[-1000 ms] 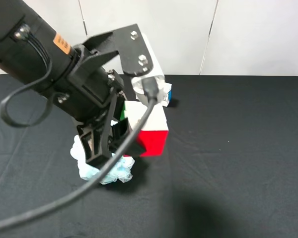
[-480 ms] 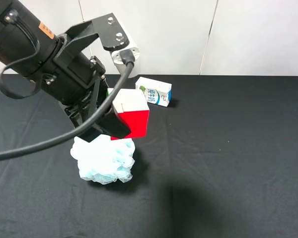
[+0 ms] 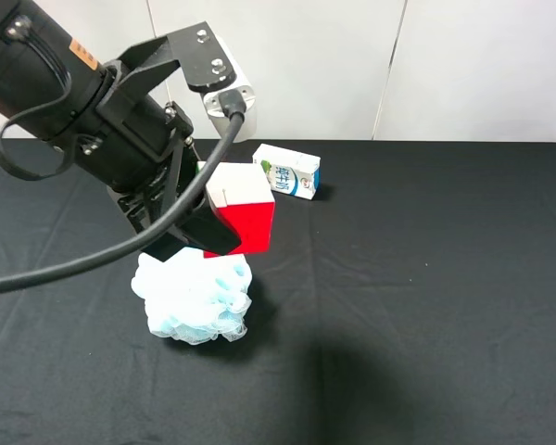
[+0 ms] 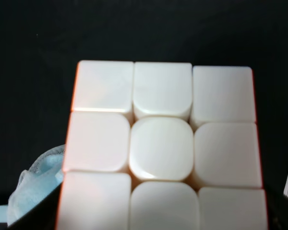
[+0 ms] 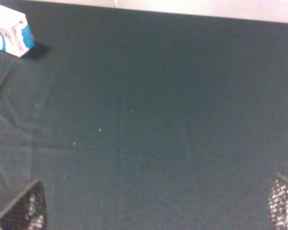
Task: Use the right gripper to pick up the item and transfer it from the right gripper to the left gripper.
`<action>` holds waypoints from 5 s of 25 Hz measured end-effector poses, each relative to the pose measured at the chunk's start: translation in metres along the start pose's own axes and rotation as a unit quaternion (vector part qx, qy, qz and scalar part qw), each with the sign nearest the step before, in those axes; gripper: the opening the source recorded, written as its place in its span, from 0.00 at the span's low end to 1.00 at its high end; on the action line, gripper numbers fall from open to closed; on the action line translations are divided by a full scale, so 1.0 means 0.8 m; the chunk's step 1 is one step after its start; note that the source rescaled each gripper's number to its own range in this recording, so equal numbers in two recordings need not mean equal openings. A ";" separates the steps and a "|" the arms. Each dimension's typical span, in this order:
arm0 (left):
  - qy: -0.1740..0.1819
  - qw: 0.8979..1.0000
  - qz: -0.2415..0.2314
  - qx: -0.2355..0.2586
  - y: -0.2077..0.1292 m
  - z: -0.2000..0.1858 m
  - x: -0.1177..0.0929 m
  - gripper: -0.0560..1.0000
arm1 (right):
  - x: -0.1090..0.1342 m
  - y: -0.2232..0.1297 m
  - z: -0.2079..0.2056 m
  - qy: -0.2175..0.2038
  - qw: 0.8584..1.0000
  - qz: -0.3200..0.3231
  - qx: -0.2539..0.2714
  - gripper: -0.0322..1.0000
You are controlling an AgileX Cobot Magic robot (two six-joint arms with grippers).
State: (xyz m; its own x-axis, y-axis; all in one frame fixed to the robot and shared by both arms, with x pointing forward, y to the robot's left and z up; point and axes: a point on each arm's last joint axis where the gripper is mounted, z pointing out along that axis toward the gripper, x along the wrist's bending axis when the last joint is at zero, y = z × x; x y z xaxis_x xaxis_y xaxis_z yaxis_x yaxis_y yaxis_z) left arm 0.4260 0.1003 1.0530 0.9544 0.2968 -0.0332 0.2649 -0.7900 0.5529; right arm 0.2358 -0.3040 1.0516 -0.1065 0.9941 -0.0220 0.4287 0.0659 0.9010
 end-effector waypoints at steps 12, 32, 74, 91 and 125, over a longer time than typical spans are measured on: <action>0.002 1.000 0.002 -0.002 0.001 0.000 0.001 0.05 | 0.000 0.000 0.000 -0.012 1.000 0.007 -0.001 1.00; 0.114 0.993 -0.039 0.016 0.027 -0.041 0.028 0.05 | 0.001 0.000 -0.001 -0.101 0.994 0.050 0.000 1.00; 0.121 0.888 -0.405 0.182 -0.164 0.079 0.250 0.05 | 0.001 0.000 -0.001 -0.101 0.994 0.050 0.000 1.00; 0.131 0.874 -0.435 0.172 -0.164 0.080 0.252 0.85 | 0.001 0.000 -0.001 -0.101 0.994 0.050 0.000 1.00; 0.147 0.854 -0.460 0.192 -0.073 -0.031 0.286 1.00 | 0.001 0.000 -0.001 -0.101 0.994 0.050 0.000 1.00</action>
State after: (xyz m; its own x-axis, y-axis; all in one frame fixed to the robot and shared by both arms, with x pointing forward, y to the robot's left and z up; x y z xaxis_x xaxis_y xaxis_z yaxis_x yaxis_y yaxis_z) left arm 0.6258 0.2277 1.0338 0.2574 0.9641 -0.0648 0.9637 -0.2513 0.0899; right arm 0.2352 -0.3032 1.0519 0.1193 0.9927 -0.0192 0.4282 -0.0340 0.9030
